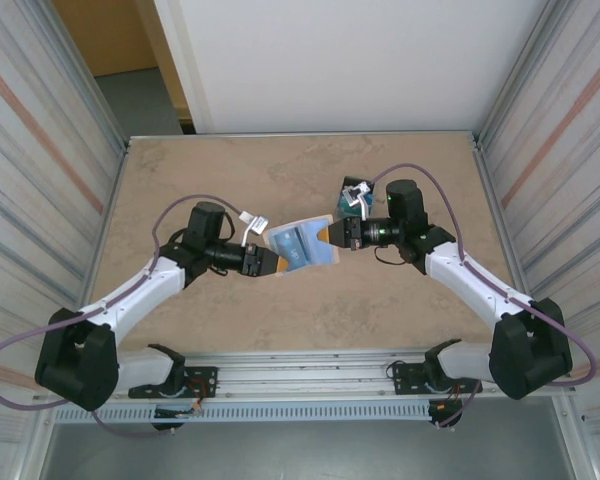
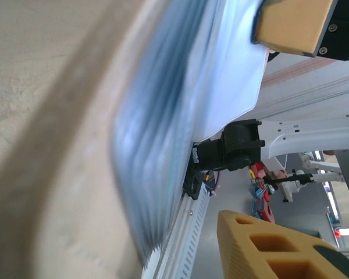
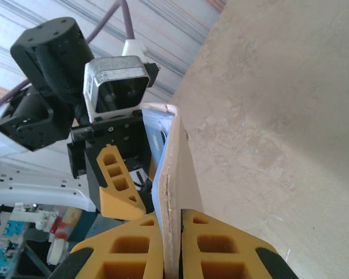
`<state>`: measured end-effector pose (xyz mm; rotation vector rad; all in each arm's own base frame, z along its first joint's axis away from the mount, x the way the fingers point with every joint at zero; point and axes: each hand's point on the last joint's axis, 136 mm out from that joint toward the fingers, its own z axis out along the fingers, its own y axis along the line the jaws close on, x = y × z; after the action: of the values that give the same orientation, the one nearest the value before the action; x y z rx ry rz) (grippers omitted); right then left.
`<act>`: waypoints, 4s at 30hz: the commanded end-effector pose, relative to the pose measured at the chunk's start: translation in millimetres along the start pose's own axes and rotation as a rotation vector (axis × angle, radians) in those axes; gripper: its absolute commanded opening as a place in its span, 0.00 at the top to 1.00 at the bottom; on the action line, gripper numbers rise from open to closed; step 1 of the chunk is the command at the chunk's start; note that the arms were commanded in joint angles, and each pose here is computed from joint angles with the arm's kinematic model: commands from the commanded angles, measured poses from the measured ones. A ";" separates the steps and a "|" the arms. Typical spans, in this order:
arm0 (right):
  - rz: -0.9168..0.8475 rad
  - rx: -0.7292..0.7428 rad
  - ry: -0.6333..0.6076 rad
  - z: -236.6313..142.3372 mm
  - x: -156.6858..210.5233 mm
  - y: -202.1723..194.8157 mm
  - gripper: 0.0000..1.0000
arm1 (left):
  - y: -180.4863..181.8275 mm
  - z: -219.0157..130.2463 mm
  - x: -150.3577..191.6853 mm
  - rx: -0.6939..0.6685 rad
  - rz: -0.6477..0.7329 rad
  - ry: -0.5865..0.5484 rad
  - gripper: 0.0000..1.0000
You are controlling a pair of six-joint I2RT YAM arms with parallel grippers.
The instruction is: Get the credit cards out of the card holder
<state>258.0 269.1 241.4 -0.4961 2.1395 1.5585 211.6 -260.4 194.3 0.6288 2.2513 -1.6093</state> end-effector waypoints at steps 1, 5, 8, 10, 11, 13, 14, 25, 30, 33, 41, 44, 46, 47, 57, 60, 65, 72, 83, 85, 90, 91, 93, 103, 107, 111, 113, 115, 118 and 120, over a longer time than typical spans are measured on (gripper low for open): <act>-0.005 -0.040 -0.028 -1.7 -6.8 7.8 1.00 | -8.2 -1.4 -8.4 0.045 0.010 -0.039 0.59; 0.003 -0.037 -0.038 -1.3 -8.1 6.1 1.00 | -5.7 -0.6 -15.5 0.036 0.005 -0.068 0.60; 0.012 -0.027 -0.044 -0.9 -7.6 2.9 1.00 | -1.7 -1.4 -20.5 0.012 0.000 -0.106 0.58; 0.015 -0.020 -0.048 -1.4 -7.1 1.5 1.00 | 3.2 -2.7 -22.6 -0.023 -0.005 -0.132 0.59; 0.017 -0.017 -0.049 -1.5 -6.6 0.8 1.00 | 5.4 -3.7 -23.6 -0.040 -0.006 -0.142 0.63; 0.021 -0.010 -0.049 -1.6 -5.5 -0.8 1.00 | 10.9 -6.3 -24.9 -0.080 -0.007 -0.165 0.75; 0.026 -0.005 -0.046 -1.4 -4.3 -2.4 1.00 | 12.5 -6.9 -25.5 -0.092 -0.006 -0.170 0.80; 0.057 0.252 -0.050 -24.1 7.7 -43.6 0.67 | 2.7 -10.7 -10.3 -0.111 0.053 -0.052 1.00; 0.075 0.414 -0.051 -37.2 12.6 -65.6 0.69 | 6.9 -7.2 -3.9 -0.099 0.014 -0.016 1.00; 0.103 0.533 -0.047 -48.5 15.8 -80.9 0.69 | 12.5 -3.6 0.9 -0.093 -0.018 0.009 1.00; 0.157 0.782 -0.087 -84.4 18.0 -98.6 0.69 | 21.0 3.2 7.4 -0.085 -0.059 0.055 1.00; 0.157 0.787 -0.113 -88.7 17.1 -91.3 0.64 | 27.0 10.5 12.3 -0.086 -0.076 0.083 1.00; 0.149 0.776 -0.120 -87.3 17.1 -84.0 0.63 | 31.1 17.0 15.9 -0.084 -0.083 0.104 1.00; 0.141 0.773 -0.124 -85.9 17.0 -80.3 0.63 | 34.2 20.8 18.0 -0.084 -0.091 0.116 1.00; 0.162 0.707 -0.017 -33.4 40.0 -73.1 0.61 | 68.0 56.7 32.2 -0.111 -0.139 0.204 1.00; 0.178 0.661 0.040 -11.1 47.9 -75.5 0.63 | 77.6 60.6 35.3 -0.121 -0.156 0.211 1.00; 0.222 0.622 0.133 19.6 59.7 -88.1 0.66 | 88.4 64.5 42.6 -0.132 -0.180 0.223 1.00; 0.269 0.610 0.249 48.1 79.6 -110.3 0.70 | 101.7 66.0 51.4 -0.160 -0.216 0.218 1.00; 0.327 0.664 0.305 58.7 94.8 -143.5 0.77 | 122.4 59.0 50.7 -0.193 -0.257 0.177 0.98; 0.329 0.667 0.303 59.4 93.9 -145.7 0.77 | 127.2 57.6 48.7 -0.201 -0.260 0.166 0.98; 0.321 0.663 0.285 62.0 83.2 -148.7 0.77 | 133.2 60.4 38.8 -0.185 -0.256 0.138 0.98; 0.324 0.664 0.283 62.1 82.6 -150.8 0.77 | 134.7 62.0 37.6 -0.182 -0.258 0.140 0.98; 0.326 0.659 0.276 63.9 78.5 -152.8 0.77 | 137.2 64.4 34.1 -0.179 -0.254 0.142 0.97; 0.385 0.683 0.263 63.3 78.8 -179.3 0.78 | 150.5 57.3 26.2 -0.224 -0.273 0.133 0.69; 0.397 0.699 0.272 63.0 83.7 -186.1 0.78 | 154.2 43.7 23.8 -0.331 -0.267 0.120 0.57; 0.402 0.727 0.274 60.7 86.9 -192.0 0.78 | 155.2 24.8 19.9 -0.468 -0.248 0.075 0.49; 0.404 0.746 0.274 58.2 88.3 -195.5 0.78 | 155.2 14.5 17.8 -0.544 -0.237 0.050 0.48; 0.403 0.755 0.273 56.3 89.4 -197.4 0.78 | 154.1 7.6 16.3 -0.627 -0.205 0.032 0.46; 0.395 0.766 0.271 53.6 86.9 -196.9 0.79 | 148.6 5.2 13.0 -0.734 -0.132 -0.002 0.44; 0.384 0.770 0.261 51.9 84.1 -194.4 0.78 | 144.4 8.3 10.4 -0.776 -0.090 -0.040 0.44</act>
<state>295.6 266.0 26.6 -0.0469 2.9203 0.7686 275.6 -242.1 76.7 0.3421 2.6205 -0.8588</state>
